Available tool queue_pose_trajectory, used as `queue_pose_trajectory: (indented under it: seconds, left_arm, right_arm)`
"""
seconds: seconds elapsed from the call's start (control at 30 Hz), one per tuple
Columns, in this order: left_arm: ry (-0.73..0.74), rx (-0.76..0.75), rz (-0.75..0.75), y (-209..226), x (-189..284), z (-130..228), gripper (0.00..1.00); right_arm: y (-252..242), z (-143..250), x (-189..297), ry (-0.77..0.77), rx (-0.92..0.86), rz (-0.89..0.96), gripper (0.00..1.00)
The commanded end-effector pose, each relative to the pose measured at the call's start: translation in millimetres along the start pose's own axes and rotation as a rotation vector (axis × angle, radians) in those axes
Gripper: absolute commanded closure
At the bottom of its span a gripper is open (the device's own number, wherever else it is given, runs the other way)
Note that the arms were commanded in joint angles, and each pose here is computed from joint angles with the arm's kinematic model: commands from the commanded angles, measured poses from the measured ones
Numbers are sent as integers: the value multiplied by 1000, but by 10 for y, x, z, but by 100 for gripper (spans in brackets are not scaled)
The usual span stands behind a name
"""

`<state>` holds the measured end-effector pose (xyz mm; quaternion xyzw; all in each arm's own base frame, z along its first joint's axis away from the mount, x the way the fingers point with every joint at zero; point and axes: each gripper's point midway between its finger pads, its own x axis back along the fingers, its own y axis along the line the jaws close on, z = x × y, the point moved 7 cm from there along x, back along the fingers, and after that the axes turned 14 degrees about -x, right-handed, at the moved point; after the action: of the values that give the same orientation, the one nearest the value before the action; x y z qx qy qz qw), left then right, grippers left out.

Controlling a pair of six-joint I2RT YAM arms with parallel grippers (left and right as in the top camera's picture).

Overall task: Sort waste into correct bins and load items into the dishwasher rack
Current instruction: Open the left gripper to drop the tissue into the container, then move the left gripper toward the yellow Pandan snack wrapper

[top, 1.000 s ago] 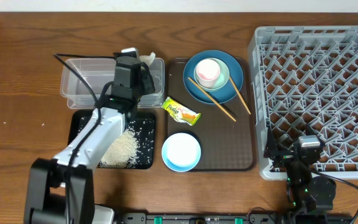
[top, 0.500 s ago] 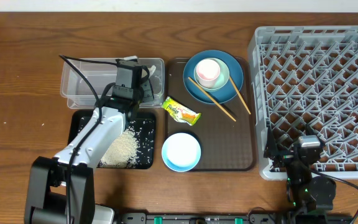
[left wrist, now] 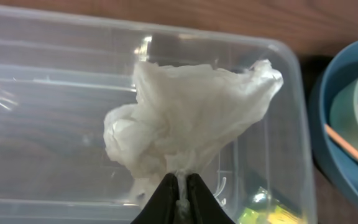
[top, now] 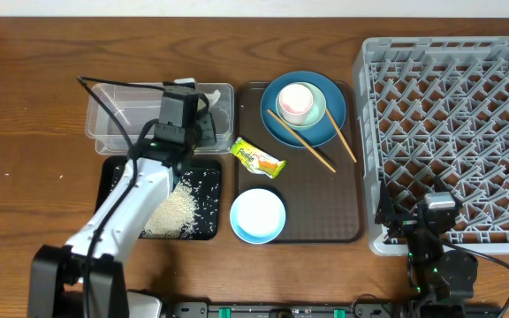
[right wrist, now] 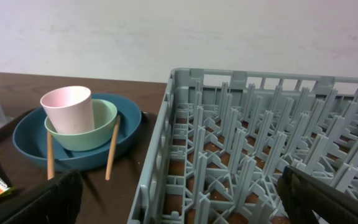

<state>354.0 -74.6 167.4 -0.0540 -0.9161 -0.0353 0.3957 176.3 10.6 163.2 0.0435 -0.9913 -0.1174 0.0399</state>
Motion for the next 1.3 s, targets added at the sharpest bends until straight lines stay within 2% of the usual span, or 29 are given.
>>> queue_pose_trajectory:
  seconds: [0.0,0.03,0.13,0.33,0.5,0.73,1.0,1.27]
  left_arm:
    - [-20,-22,-7,20,63,-56,83]
    - [-20,-22,-7,20,63,-55,72]
    - [-24,-25,-7,20,63,-61,55]
    - [-34,-24,-6,19,64,-80,39]
    - [-4,-34,2,-19,96,-25,39]
    - [96,-118,97,-374,444,194,40]
    - [51,-147,212,-807,851,236,40]
    - [71,-259,306,-1262,890,400,40]
  right_arm:
    - [7,13,-1,4,5,-2,1]
    - [7,13,-1,4,5,-2,1]
    - [7,13,-1,4,5,-2,1]
    - [7,13,-1,4,5,-2,1]
    - [7,13,-1,4,5,-2,1]
    - [7,13,-1,4,5,-2,1]
    - [7,13,-1,4,5,-2,1]
    - [7,13,-1,4,5,-2,1]
